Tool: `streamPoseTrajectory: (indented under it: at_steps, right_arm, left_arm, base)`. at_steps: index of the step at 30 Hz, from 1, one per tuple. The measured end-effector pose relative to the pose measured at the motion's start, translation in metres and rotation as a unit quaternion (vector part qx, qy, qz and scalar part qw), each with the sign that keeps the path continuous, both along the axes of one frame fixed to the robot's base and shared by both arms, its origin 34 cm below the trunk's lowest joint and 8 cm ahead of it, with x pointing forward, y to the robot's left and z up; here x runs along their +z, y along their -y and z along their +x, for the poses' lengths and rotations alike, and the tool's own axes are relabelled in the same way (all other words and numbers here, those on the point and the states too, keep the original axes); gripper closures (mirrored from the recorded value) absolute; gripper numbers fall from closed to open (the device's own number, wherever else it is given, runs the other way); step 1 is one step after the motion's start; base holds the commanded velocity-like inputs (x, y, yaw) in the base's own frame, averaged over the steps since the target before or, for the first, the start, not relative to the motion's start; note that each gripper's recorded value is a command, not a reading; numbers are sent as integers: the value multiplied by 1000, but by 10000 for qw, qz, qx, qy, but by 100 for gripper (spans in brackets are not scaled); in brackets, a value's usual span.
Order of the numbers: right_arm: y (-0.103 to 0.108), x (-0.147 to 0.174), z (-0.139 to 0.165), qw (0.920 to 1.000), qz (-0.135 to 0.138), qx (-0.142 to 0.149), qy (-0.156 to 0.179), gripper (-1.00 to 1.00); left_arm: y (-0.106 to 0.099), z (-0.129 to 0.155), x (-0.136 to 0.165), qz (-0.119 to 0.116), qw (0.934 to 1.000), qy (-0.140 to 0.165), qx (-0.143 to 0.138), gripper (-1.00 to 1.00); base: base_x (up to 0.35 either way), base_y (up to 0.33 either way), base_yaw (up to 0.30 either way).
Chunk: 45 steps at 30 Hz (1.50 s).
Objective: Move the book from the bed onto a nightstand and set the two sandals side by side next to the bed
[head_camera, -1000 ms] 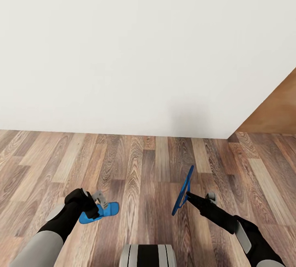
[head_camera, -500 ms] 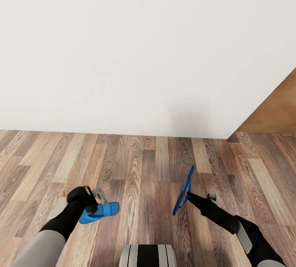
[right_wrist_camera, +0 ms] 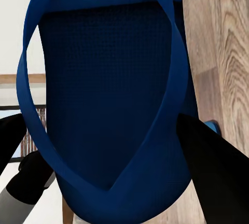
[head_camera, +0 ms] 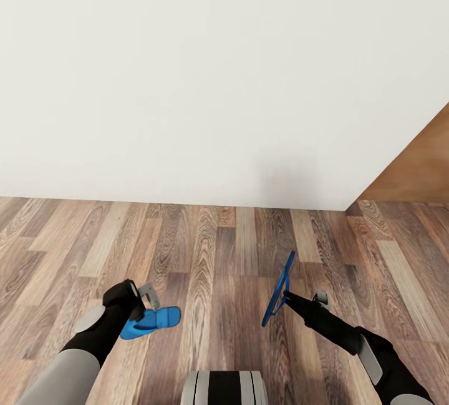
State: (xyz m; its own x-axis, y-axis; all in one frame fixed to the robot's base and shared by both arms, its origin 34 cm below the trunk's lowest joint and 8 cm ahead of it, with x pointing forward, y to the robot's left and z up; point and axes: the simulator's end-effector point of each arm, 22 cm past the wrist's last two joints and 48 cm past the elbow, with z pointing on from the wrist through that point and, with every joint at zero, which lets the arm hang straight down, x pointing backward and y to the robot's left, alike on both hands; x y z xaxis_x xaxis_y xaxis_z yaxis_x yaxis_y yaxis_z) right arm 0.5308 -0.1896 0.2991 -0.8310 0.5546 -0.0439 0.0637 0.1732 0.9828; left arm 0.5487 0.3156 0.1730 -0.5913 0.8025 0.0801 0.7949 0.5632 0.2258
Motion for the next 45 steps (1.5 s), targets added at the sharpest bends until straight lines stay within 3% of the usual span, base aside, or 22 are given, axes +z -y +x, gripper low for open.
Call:
streamPoseTrajectory:
  at_steps: [5, 35, 45]
  right_arm:
    - [0, 0, 0, 10000, 0, 1, -3, 100]
    - [0, 0, 0, 10000, 1, -1, -4, 100]
    - [0, -19, -9, 9998, 0, 2, -208, 100]
  left_arm:
    - [-5, 1, 1, 134, 9999, 5, -104, -100]
    - [-2, 2, 1, 146, 9998, 21, -131, -100]
    - [0, -4, -17, 263, 9993, -29, -269, -100]
  base:
    - [0, 0, 0]
    - [0, 0, 0]
    - [0, 0, 0]
